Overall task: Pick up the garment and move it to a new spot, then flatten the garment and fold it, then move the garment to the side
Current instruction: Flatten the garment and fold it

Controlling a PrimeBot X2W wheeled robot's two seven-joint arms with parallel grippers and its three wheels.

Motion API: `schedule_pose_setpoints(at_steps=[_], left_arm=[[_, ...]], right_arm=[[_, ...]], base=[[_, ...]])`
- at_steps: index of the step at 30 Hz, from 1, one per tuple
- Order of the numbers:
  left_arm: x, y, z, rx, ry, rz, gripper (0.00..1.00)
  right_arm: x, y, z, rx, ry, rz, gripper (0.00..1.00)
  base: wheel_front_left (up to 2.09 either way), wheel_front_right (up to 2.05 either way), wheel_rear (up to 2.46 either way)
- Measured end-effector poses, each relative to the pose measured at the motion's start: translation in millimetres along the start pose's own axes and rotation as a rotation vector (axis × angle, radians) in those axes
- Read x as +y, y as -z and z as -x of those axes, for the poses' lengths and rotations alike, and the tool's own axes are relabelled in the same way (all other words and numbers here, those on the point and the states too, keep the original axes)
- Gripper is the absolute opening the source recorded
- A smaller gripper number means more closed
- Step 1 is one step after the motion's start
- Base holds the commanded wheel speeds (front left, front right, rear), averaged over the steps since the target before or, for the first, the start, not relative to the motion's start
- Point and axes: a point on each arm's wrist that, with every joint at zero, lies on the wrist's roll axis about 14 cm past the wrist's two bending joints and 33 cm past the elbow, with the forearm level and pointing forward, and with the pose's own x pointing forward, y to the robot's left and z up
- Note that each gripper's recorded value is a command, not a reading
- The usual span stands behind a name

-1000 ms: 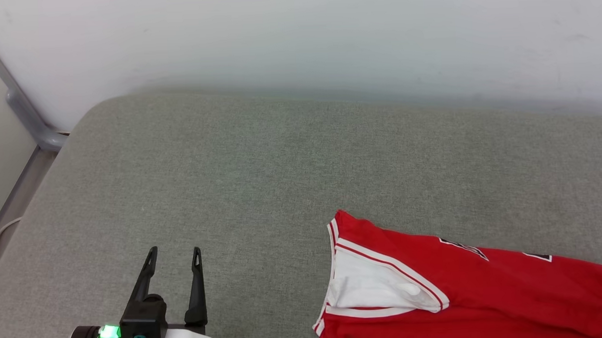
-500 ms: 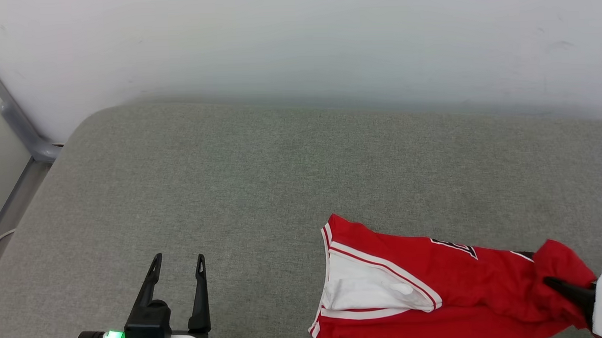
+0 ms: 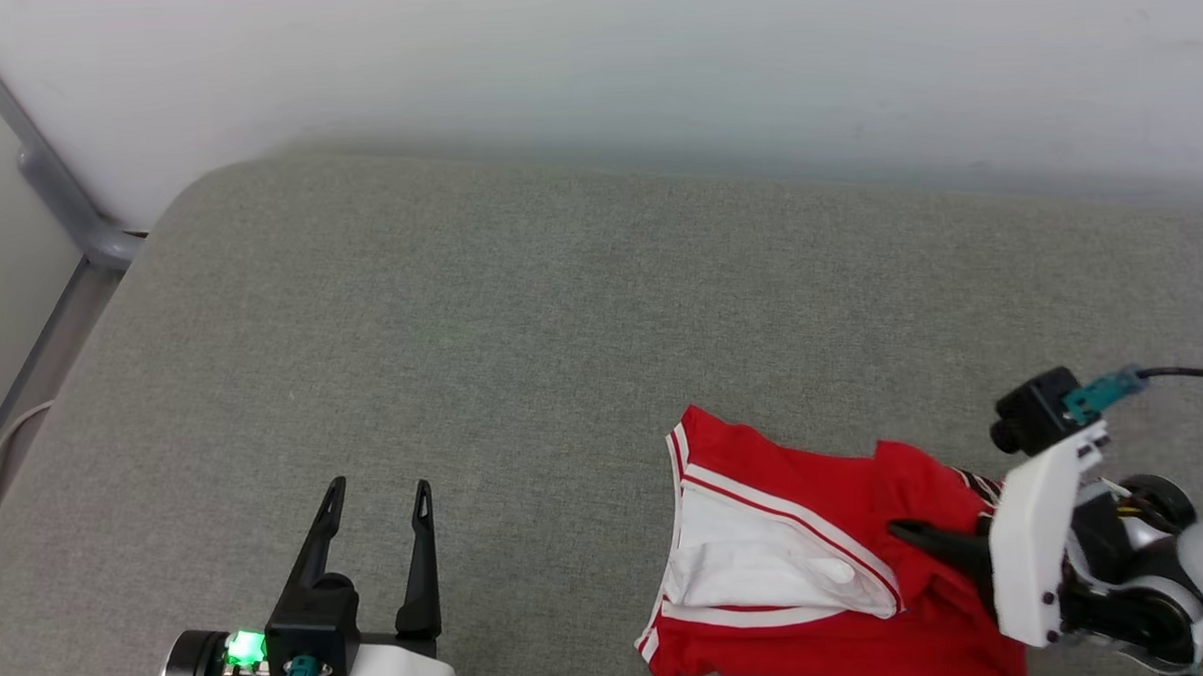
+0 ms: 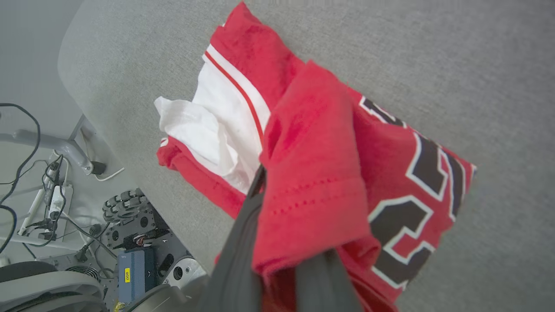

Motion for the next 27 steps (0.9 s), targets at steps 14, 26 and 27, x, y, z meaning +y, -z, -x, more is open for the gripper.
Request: schedule_pose_setpoints(at_steps=[14, 26, 27], left_arm=[[6.5, 7.9, -8.6, 0.027, -0.019, -0.009, 1.00], [8.4, 9.5, -11.4, 0.032, -0.029, -0.007, 1.00], [7.4, 8.8, -11.2, 0.029, -0.025, -0.008, 1.00]], right_arm=[[46.0, -8.8, -76.7, 0.096, -0.092, 0.162, 0.00], [35.7, 16.0, -96.8, 0.113, -0.049, 0.186, 1.00], [36.2, 12.3, -95.0, 0.087, -0.047, 0.195, 1.00]], base=[[0.00, 0.00, 0.00], [0.00, 0.00, 0.00], [0.00, 0.00, 0.00]])
